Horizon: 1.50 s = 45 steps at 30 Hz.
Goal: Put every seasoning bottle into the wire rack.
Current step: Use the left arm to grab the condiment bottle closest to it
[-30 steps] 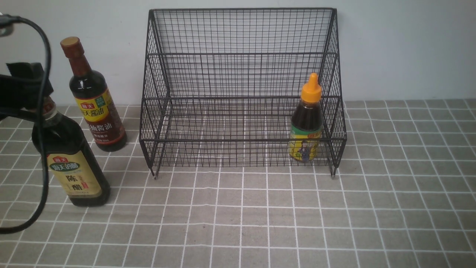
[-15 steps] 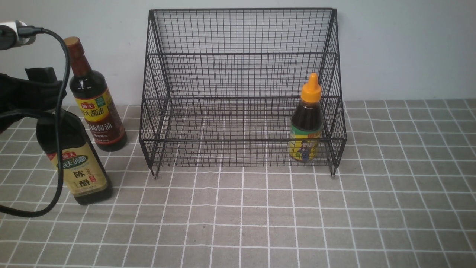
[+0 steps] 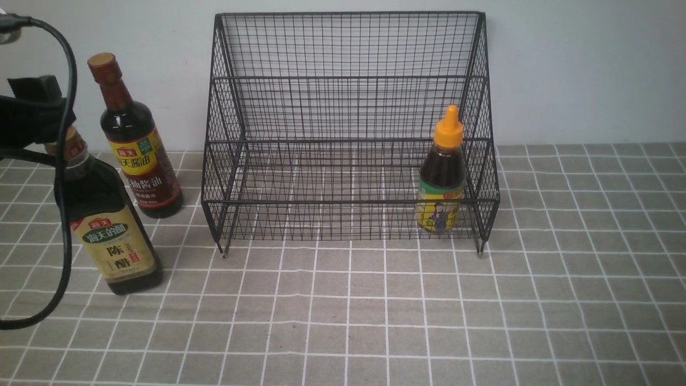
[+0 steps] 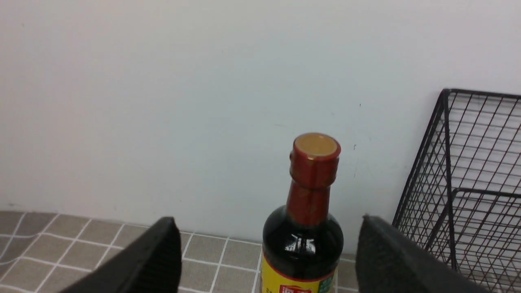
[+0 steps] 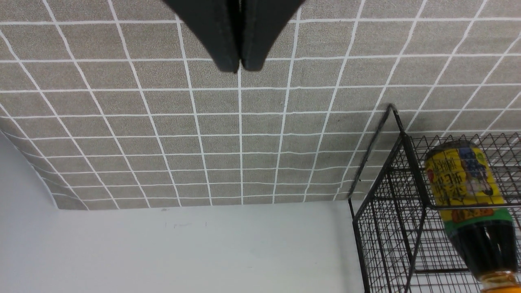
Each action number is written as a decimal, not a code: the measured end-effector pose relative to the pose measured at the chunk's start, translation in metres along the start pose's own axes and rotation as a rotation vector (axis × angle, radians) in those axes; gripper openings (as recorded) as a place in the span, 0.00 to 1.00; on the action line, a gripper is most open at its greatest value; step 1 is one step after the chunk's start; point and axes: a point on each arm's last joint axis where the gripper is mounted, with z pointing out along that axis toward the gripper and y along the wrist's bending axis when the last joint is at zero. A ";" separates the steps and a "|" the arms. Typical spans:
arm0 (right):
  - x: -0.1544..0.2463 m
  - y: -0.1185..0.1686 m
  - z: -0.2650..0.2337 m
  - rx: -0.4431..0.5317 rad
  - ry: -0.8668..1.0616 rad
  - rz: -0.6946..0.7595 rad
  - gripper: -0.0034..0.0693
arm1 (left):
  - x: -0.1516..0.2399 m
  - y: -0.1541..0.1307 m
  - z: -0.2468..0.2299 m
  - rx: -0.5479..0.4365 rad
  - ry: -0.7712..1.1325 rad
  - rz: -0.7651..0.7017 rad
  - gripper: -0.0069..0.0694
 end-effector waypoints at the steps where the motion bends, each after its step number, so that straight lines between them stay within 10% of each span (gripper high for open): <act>1: 0.000 0.000 0.000 0.000 0.000 0.000 0.03 | 0.001 -0.001 0.000 0.004 0.015 0.000 0.78; 31: 0.000 0.000 0.000 0.000 0.000 0.002 0.03 | 0.050 -0.016 0.041 0.037 0.180 0.122 0.77; 37: 0.000 0.000 0.000 0.000 0.000 0.002 0.03 | 0.053 -0.015 0.043 0.033 0.186 0.108 0.49; 45: 0.000 0.000 0.000 0.000 0.000 0.002 0.03 | 0.043 -0.017 0.027 0.057 0.189 0.112 0.49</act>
